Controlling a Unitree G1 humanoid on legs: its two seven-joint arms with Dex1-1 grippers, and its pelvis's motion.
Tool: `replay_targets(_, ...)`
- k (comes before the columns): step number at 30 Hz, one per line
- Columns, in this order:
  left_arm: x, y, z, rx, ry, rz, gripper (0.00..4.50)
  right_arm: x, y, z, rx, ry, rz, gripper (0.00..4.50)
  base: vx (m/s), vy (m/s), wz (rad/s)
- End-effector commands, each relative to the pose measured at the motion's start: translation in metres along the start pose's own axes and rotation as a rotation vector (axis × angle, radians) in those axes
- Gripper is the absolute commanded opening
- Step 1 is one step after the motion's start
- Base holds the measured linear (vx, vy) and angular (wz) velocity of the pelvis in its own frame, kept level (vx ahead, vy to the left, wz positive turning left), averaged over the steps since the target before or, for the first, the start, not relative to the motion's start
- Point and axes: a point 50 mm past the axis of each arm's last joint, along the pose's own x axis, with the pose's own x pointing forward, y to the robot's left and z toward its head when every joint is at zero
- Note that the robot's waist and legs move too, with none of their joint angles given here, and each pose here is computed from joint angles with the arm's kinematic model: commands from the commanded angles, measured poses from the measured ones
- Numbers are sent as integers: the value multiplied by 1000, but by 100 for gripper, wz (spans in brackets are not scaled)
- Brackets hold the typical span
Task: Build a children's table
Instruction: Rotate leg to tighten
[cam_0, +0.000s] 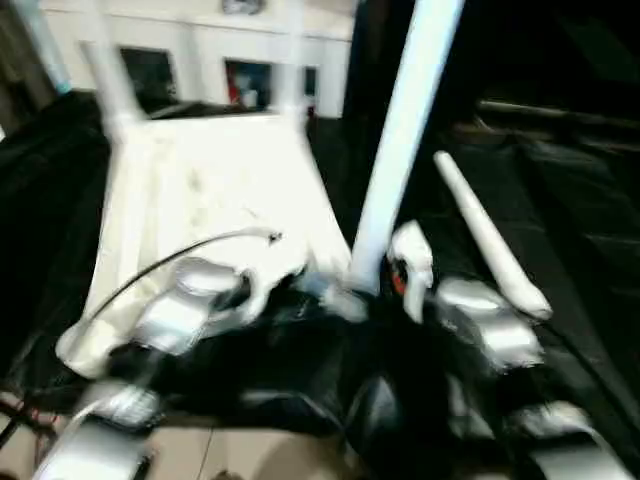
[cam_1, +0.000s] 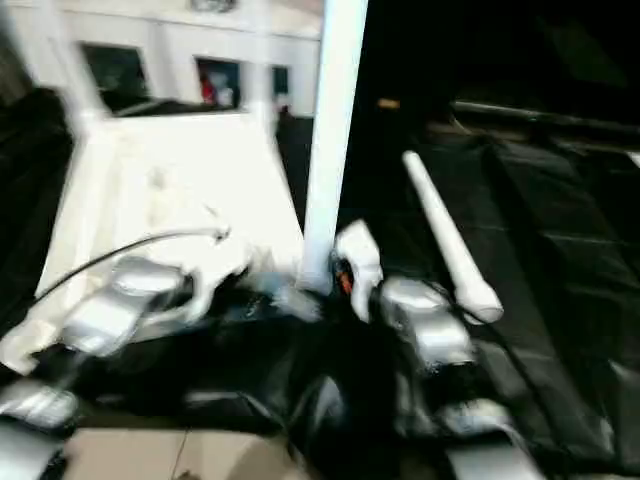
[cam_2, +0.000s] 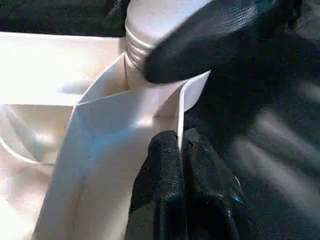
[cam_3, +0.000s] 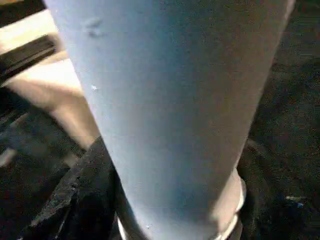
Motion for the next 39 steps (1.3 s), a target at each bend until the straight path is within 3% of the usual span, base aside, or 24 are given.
replay_targets(1, 9, 4, 25, -5, -96, 87, 0, 18, 21, -14, 63, 49, 10, 273, 0, 0, 0)
replay_targets(4, 21, 6, 35, -31, -103, 165, 0, 32, 27, -11, 118, 28, -86, 273, 0, 0, 0)
replay_targets(8, 29, 2, 42, -17, -111, 159, 0, 45, 36, -4, 34, 12, -131, 273, 0, 0, 0)
replay_targets(10, 30, -2, 42, -5, -118, 125, 0, 45, 38, -3, 77, -6, -96, 328, 0, 0, 0)
replay_targets(12, 29, -3, 41, 2, -116, 108, 0, 45, 37, -3, 101, -13, -84, 342, 0, 0, 0)
replay_targets(15, 24, -5, 35, 20, -117, 51, 0, 39, 35, -2, 45, -6, -23, 376, 0, 0, 0)
replay_targets(25, 0, -10, 19, 88, -121, -130, 0, 7, 30, 2, -92, -39, 303, 376, 0, 0, 0)
replay_targets(33, -16, -14, 4, 104, -72, -228, 0, -18, 25, -2, -131, 46, 502, 376, 0, 0, 0)
replay_targets(34, -17, -14, 3, 105, -70, -233, 0, -18, 25, -3, -134, 49, 507, 352, 0, 0, 0)
replay_targets(39, -22, -16, -1, 104, -53, -266, 0, -19, 26, -3, -129, 55, 529, 328, 0, 0, 0)
